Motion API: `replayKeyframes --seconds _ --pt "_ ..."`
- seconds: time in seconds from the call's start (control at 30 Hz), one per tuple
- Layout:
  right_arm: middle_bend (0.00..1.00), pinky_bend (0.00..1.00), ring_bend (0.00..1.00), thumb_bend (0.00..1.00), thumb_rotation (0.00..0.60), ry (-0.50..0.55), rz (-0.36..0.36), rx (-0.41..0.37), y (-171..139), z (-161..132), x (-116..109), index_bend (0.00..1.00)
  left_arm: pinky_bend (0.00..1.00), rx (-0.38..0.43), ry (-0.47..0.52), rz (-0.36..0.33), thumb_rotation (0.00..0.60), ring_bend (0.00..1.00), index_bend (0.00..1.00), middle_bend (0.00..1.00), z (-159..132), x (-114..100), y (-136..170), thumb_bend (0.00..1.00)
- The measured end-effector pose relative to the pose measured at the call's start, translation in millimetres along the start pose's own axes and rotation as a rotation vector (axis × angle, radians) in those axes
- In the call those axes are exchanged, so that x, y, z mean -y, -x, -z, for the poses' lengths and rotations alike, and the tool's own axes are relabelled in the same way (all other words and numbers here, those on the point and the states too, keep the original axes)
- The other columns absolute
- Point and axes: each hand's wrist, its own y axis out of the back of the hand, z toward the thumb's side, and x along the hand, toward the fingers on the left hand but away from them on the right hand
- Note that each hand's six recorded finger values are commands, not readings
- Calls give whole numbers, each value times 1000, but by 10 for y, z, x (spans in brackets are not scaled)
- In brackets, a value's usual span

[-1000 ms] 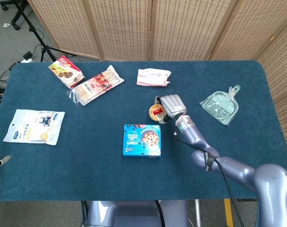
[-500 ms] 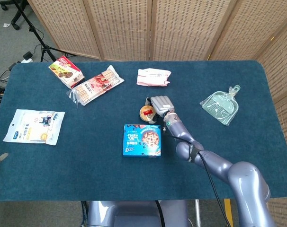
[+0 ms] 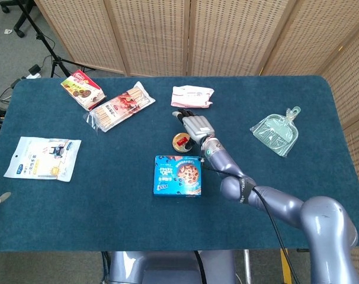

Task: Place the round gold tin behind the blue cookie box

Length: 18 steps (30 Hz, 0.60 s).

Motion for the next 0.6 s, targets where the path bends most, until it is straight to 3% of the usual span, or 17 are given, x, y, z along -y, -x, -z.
replayKeyframes --seconds 0.13,0.23,0.37,0.47,0.6 --pt "0 100 0 0 600 -52 75 -39 -300 0 -188 62 0 15 2 -10 600 0 0 0 -15 -8 27 0" --pt "0 16 0 0 600 -165 183 -64 -592 95 -347 62 0 30 11 -30 600 0 0 0 -34 -24 36 0" --pt "0 0 0 0 600 -316 361 -56 -1078 471 -560 60 0 61 23 -72 600 0 0 0 -52 -44 51 0" --pt "0 0 0 0 600 -387 454 -44 -1634 855 -504 39 0 86 26 -80 600 0 0 0 -63 -29 87 0" --pt "0 0 0 0 600 -399 496 -41 -2300 1220 -287 6 0 110 27 -86 600 0 0 0 -77 -22 132 0"
